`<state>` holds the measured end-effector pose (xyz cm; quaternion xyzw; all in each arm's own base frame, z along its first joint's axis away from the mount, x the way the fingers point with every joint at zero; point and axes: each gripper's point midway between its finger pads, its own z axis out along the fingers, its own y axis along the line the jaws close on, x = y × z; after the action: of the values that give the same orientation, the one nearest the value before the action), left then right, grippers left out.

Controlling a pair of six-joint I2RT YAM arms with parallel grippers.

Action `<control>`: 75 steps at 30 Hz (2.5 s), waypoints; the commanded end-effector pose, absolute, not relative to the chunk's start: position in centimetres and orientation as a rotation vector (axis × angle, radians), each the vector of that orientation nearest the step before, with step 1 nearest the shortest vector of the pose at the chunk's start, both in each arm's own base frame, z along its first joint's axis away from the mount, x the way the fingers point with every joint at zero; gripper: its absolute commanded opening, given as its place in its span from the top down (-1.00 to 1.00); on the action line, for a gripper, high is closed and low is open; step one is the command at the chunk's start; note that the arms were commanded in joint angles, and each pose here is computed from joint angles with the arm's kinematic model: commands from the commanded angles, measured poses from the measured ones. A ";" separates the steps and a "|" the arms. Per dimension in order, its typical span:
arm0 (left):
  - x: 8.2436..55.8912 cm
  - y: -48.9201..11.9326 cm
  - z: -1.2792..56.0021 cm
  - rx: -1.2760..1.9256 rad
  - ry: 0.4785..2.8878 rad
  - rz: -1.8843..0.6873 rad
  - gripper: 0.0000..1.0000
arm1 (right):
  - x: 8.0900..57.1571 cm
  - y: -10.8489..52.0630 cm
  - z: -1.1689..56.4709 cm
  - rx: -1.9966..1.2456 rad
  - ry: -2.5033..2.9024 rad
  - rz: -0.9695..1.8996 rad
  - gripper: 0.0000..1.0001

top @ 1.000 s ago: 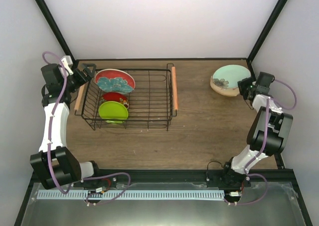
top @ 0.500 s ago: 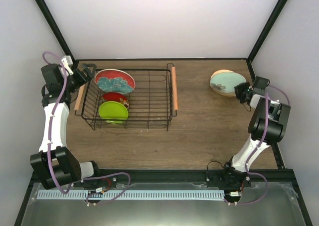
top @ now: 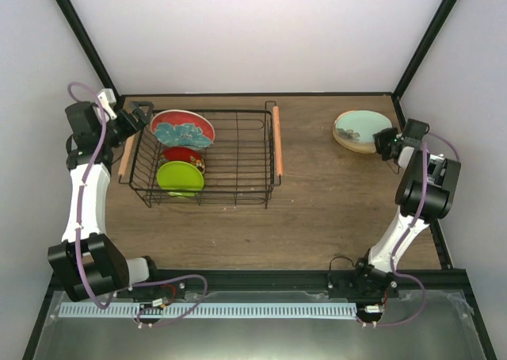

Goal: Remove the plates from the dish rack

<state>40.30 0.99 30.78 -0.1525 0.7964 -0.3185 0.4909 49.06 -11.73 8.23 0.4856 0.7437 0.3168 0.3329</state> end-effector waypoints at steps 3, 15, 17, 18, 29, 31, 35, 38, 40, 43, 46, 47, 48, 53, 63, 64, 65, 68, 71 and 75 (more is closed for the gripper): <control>40.0 0.5 31.5 -0.332 1.920 -0.781 -1.00 | 51.5 -11.9 10.1 1.172 1.910 0.892 0.81; 40.0 0.4 31.3 -0.342 1.921 -0.797 -1.00 | 50.6 -11.9 7.2 1.225 2.076 0.820 0.08; 40.0 0.4 31.2 -0.343 1.921 -0.804 -1.00 | 50.3 -11.9 6.9 1.230 2.107 0.797 0.05; 40.0 0.3 31.2 -0.343 1.920 -0.807 -1.00 | 50.2 -12.0 6.9 1.231 2.123 0.782 0.04; 40.1 0.0 30.8 -0.348 1.920 -0.837 -1.00 | 49.5 -13.6 7.2 1.176 2.342 0.564 -0.08; 40.2 -0.1 30.7 -0.351 1.920 -0.841 -1.00 | 49.3 -13.6 7.0 1.174 2.377 0.552 -0.10; 40.1 -0.1 30.9 -0.350 1.911 -0.846 -1.00 | 48.9 -13.3 6.5 1.162 2.430 0.547 -0.14; 40.0 -0.3 30.9 -0.347 1.910 -0.850 -1.00 | 48.3 -13.1 5.8 1.152 2.466 0.536 -0.15; 40.0 -0.3 30.8 -0.349 1.910 -0.852 -1.00 | 47.8 -12.9 5.3 1.148 2.495 0.518 -0.15; 39.9 -0.3 30.8 -0.348 1.907 -0.855 -1.00 | 47.3 -13.0 5.0 1.127 2.529 0.476 -0.15; 39.9 -0.3 30.8 -0.351 1.901 -0.860 -1.00 | 47.0 -13.0 4.7 1.106 2.561 0.429 -0.16; 39.8 -0.3 30.8 -0.352 1.900 -0.862 -1.00 | 46.9 -13.0 4.8 1.103 2.565 0.421 -0.16; 39.8 -0.3 30.8 -0.352 1.899 -0.861 -1.00 | 46.7 -13.0 4.8 1.102 2.566 0.417 -0.16; 39.7 -0.4 31.0 -0.340 1.896 -0.851 -1.00 | 46.5 -12.9 8.7 1.062 2.451 0.422 -0.18; 39.8 -0.4 30.7 -0.332 1.906 -0.841 -1.00 | 46.4 -5.1 28.4 0.484 1.922 0.698 -0.19; 39.9 -0.3 30.6 -0.333 1.907 -0.840 -1.00 | 46.4 -3.2 30.2 0.406 1.886 0.743 -0.18; 40.0 -0.4 30.5 -0.334 1.911 -0.843 -1.00 | 46.6 -0.5 32.0 0.304 1.850 0.791 -0.18; 40.2 -0.4 30.4 -0.332 1.912 -0.847 -1.00 | 47.0 8.0 36.2 0.016 1.789 0.865 -0.18; 40.3 -0.6 30.7 -0.321 1.908 -0.848 -1.00 | 48.4 15.8 38.7 -0.220 1.747 0.882 -0.17; 40.2 -0.7 31.2 -0.309 1.900 -0.841 -1.00 | 51.3 23.8 39.8 -0.453 1.685 0.869 -0.15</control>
<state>39.98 -0.33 30.27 -0.1477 0.7892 -0.3471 0.4847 49.46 18.24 38.06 -0.0927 0.7477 0.3843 0.5335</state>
